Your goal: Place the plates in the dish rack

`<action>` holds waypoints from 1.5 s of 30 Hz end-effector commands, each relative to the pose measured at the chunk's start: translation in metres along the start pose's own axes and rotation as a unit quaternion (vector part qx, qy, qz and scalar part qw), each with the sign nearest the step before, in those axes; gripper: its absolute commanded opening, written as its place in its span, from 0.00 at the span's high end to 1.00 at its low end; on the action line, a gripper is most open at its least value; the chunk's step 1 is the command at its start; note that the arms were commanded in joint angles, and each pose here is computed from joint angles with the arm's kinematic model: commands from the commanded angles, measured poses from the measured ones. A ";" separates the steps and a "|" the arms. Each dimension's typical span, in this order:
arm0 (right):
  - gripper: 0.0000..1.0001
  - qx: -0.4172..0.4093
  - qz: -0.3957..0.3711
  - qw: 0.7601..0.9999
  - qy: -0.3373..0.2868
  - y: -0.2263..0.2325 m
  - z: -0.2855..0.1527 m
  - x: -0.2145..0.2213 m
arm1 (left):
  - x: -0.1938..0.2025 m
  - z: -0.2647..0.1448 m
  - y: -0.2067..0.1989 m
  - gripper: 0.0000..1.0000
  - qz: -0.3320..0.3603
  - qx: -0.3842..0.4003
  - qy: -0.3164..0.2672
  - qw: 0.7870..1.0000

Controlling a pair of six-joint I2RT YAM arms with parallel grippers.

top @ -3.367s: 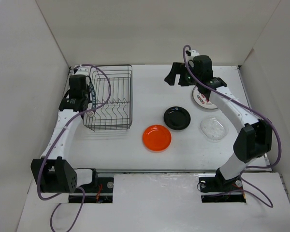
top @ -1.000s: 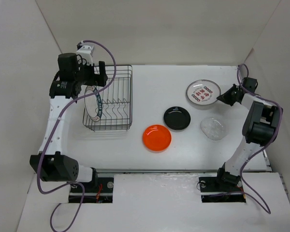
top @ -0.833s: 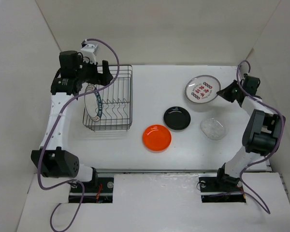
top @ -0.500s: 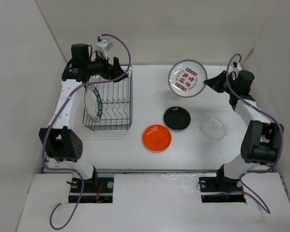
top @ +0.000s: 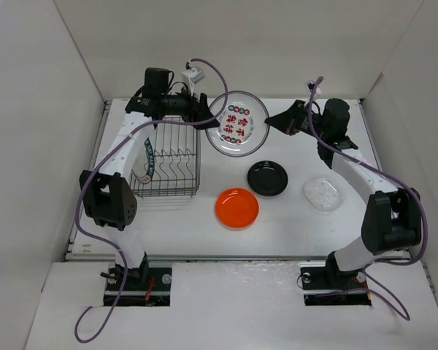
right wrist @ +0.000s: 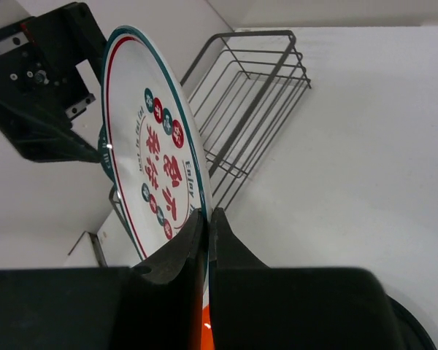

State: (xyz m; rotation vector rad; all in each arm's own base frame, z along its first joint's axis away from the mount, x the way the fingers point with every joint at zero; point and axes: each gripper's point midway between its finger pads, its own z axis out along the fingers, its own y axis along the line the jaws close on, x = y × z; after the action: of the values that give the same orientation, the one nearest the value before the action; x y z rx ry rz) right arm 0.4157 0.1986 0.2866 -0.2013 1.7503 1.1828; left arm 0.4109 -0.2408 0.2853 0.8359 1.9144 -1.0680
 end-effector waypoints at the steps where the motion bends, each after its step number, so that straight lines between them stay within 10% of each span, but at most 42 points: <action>1: 1.00 -0.070 -0.052 0.995 -0.040 0.047 0.011 -0.033 | -0.024 -0.007 -0.011 0.29 0.035 0.024 -0.028 0.999; 4: 1.00 -0.080 -0.041 0.995 -0.050 0.047 0.015 -0.036 | -0.019 -0.002 -0.012 0.85 0.028 0.029 -0.020 0.999; 8: 1.00 -0.090 -0.032 0.994 -0.045 0.051 0.022 -0.032 | -0.021 -0.008 -0.012 1.00 0.028 0.005 -0.019 0.999; 11: 0.07 -0.070 -0.026 0.996 -0.058 0.044 0.024 -0.037 | -0.023 -0.025 -0.008 1.00 0.017 -0.065 -0.028 0.997; 12: 0.00 -0.046 -0.008 0.998 -0.052 0.034 0.025 -0.032 | -0.024 -0.033 -0.003 1.00 0.008 -0.103 -0.032 0.994; 20: 0.00 0.159 -0.026 0.987 -0.024 -0.018 0.018 -0.020 | -0.008 -0.185 0.046 1.00 -0.035 -0.529 -0.053 0.846; 28: 0.00 0.190 -0.010 0.982 -0.001 -0.029 0.016 -0.006 | 0.039 -0.259 0.040 1.00 -0.068 -0.657 -0.041 0.750; 45: 0.00 0.200 -0.015 0.980 -0.002 -0.029 -0.001 -0.007 | 0.073 -0.242 0.076 1.00 -0.078 -0.681 -0.010 0.728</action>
State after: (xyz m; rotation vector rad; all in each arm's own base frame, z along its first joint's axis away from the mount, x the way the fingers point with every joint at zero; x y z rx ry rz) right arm 0.4364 0.1891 0.2466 0.0325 2.0097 0.8098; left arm 0.3503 0.0150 0.2596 -0.1388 2.1961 0.4225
